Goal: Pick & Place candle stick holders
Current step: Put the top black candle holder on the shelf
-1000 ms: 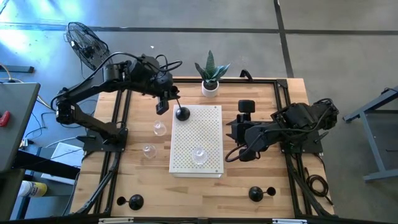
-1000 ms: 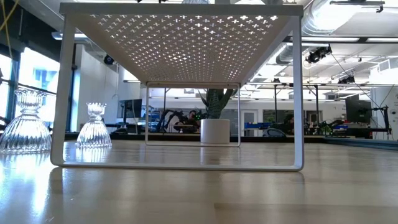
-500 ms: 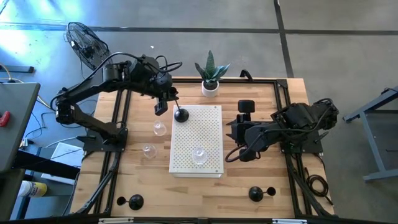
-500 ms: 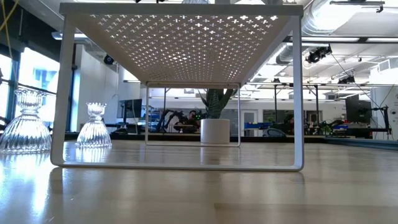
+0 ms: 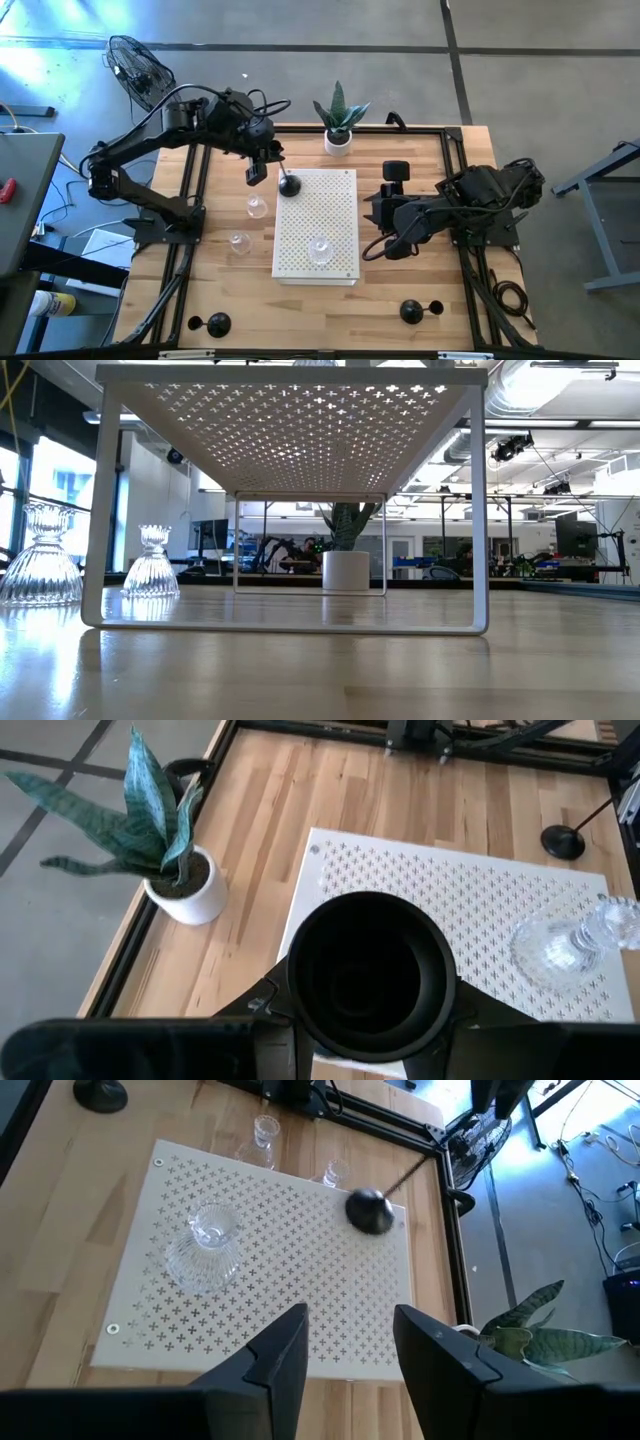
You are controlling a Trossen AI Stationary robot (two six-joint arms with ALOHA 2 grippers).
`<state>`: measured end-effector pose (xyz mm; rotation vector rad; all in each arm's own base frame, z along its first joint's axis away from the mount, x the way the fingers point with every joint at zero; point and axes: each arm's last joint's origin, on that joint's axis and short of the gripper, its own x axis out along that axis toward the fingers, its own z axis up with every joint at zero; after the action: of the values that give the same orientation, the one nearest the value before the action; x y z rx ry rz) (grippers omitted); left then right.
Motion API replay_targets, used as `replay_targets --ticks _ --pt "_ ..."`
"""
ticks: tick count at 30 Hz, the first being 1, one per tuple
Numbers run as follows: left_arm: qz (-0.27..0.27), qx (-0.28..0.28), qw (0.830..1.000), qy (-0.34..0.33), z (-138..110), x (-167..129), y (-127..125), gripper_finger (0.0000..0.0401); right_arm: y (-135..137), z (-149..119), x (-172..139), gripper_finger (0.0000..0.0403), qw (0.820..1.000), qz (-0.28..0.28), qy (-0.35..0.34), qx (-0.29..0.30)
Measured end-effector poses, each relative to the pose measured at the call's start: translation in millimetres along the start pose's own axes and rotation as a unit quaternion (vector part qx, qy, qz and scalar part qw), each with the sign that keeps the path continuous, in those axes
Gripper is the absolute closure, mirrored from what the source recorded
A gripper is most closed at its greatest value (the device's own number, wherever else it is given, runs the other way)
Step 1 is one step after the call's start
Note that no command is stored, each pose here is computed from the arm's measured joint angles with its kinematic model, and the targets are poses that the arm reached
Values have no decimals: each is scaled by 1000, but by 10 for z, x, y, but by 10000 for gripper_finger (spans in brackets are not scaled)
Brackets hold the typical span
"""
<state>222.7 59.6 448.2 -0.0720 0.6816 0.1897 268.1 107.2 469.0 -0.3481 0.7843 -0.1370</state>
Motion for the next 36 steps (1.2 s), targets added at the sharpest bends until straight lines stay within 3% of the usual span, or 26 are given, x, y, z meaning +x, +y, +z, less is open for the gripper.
replay_targets --ticks 32,36 --pt "-2 17 1000 -10 44 -6 0 310 -3 0 3 261 1000 -2 0 -1" --pt "-5 17 1000 -11 45 -7 -2 274 -3 0 3 261 1000 -2 0 -1"
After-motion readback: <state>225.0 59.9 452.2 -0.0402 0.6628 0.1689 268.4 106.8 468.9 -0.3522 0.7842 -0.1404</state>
